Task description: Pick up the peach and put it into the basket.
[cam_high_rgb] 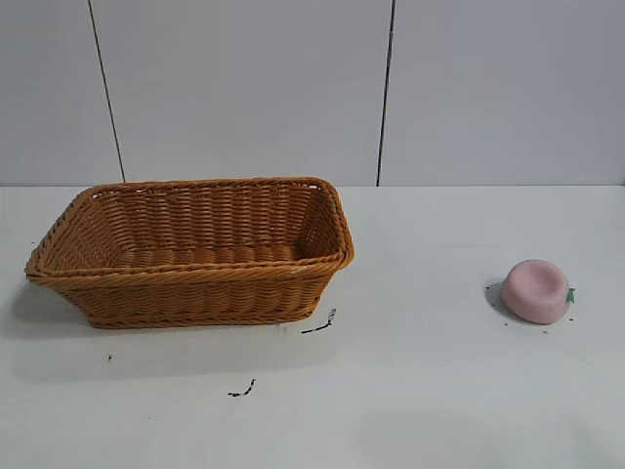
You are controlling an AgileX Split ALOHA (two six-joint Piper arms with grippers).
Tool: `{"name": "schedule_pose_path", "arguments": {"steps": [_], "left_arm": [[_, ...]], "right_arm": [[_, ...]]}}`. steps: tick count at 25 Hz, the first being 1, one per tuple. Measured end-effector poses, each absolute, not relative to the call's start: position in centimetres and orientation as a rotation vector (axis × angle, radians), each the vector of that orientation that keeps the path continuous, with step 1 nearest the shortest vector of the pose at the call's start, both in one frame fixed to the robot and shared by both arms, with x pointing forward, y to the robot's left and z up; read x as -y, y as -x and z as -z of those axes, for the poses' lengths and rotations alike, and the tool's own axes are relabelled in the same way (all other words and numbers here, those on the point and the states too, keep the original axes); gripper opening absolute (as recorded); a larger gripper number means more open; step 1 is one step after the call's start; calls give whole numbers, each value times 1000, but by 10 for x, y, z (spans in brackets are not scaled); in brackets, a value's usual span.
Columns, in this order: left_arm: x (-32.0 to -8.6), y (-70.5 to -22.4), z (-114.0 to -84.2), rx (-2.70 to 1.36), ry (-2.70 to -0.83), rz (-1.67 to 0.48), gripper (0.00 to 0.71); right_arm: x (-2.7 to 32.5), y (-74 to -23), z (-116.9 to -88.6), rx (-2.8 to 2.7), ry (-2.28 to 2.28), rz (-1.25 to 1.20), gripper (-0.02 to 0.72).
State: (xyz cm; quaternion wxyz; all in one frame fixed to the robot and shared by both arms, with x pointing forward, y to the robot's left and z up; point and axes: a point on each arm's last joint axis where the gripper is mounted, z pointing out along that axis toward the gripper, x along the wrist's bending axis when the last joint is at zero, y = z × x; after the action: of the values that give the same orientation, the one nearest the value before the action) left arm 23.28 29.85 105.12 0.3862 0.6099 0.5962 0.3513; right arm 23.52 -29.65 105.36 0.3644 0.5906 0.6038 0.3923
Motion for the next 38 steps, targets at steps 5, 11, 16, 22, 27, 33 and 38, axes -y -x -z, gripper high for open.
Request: {"name": "schedule_pose_path", "arguments": {"steps": [5,11,16,22,27,33,38], "left_arm": [[-298,-233,-1051,-1518,-1553,-895,693],[-298,-233,-1051,-1518,-1553,-895,693],[-298,-233,-1051,-1518,-1553,-895,693],[-298,-233,-1051,-1518,-1553,-895,693],[-298,-233,-1051,-1518,-1553,-895,693],[-298,-233,-1051,-1518,-1553,-895,693],[-298,-233,-1051,-1518,-1553,-895,693]], "right_arm": [[296,-235,-1054,-1553,-1519,-1009,695],[297,-235,-1054,-1552,-1518,-1006,695],[297,-240,-1063,-1536,-1504,-1015,695],[296,-290,-1093,-1582,-1554,-965,695],[295,-361,-1104,-1698,-1670,-844,695],[293,-456,-1089,-1863,-1825,-655,695],[291,-530,-1063,-1990,-1919,-499,695]]}}
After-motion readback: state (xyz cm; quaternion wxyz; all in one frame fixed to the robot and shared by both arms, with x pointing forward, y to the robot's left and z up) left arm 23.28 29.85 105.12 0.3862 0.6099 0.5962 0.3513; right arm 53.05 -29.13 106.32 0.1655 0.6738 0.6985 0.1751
